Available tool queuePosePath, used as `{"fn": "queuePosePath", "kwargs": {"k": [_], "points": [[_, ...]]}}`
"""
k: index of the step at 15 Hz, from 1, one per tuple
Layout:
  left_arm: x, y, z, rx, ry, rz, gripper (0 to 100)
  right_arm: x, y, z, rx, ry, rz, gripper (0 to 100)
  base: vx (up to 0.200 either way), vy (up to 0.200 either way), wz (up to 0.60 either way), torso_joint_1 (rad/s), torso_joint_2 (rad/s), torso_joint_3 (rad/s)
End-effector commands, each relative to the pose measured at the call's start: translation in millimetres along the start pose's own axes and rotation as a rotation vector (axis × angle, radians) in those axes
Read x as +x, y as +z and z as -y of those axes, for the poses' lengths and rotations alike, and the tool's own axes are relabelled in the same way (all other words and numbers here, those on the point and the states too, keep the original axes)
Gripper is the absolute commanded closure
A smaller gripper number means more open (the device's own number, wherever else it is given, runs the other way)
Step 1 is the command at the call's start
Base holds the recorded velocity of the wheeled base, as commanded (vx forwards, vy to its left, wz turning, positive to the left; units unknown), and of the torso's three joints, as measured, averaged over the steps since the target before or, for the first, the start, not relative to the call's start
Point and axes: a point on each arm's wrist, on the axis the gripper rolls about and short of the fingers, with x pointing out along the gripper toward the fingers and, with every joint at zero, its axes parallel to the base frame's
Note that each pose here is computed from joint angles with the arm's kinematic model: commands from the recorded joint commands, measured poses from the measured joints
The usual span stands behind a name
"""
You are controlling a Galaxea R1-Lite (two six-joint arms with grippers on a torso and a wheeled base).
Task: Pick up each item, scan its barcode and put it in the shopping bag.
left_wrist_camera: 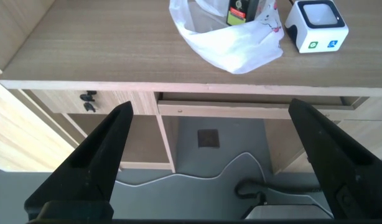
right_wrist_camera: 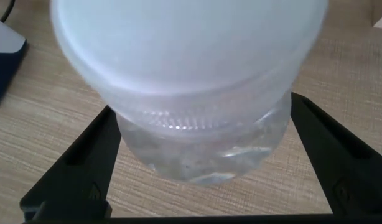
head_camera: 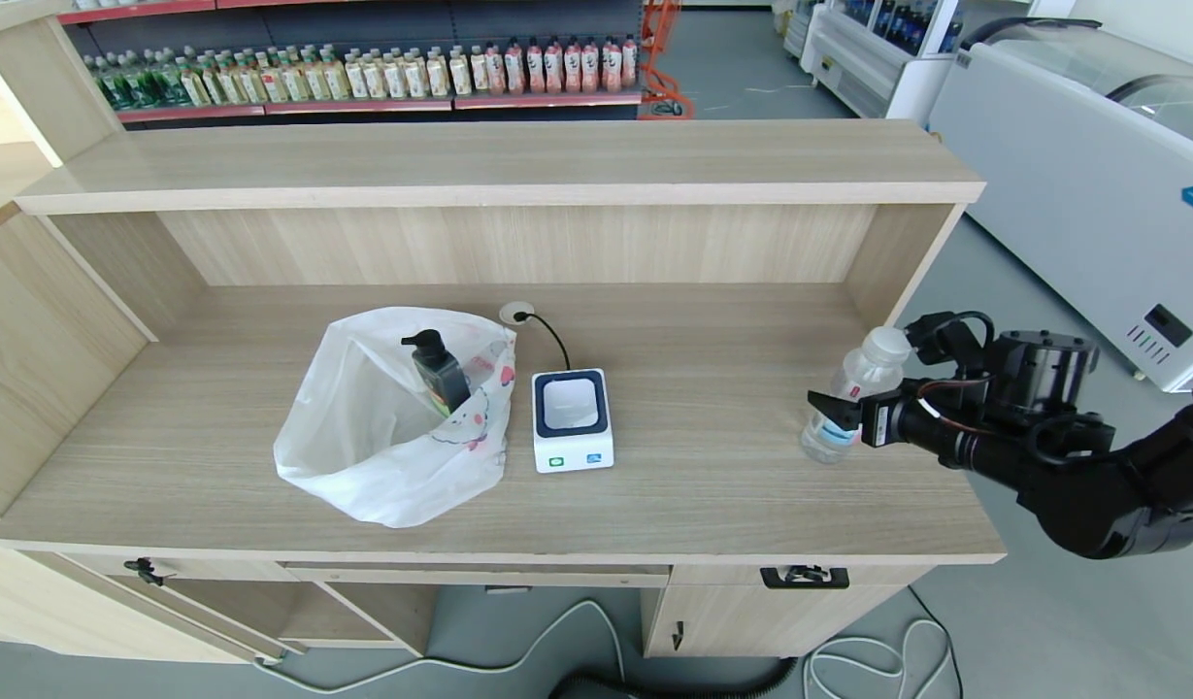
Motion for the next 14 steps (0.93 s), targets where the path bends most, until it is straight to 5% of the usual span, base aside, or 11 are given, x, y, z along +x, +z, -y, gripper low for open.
{"fn": "queuePosePath", "kwargs": {"k": [1, 2, 3, 14], "points": [[0.0, 0.0, 0.0, 0.000, 0.000, 0.001, 0, 4.3, -0.1, 0.1, -0.005, 0.002, 0.003, 0, 0.000, 0.000, 0.00, 0.000, 0.00, 0.000], [0.0, -0.1, 0.0, 0.000, 0.000, -0.001, 0, 6.2, -0.3, 0.5, -0.005, 0.002, 0.004, 0, 0.000, 0.000, 0.00, 0.000, 0.00, 0.000], [0.0, 0.0, 0.0, 0.000, 0.000, 0.001, 0, 8.5, 0.4, 1.1, -0.008, 0.002, 0.009, 100, 0.000, 0.000, 0.00, 0.000, 0.00, 0.000], [0.0, 0.0, 0.0, 0.000, 0.000, 0.001, 0, 15.8, -6.2, -0.2, -0.040, 0.010, 0.014, 100, 0.000, 0.000, 0.00, 0.000, 0.00, 0.000]]}}
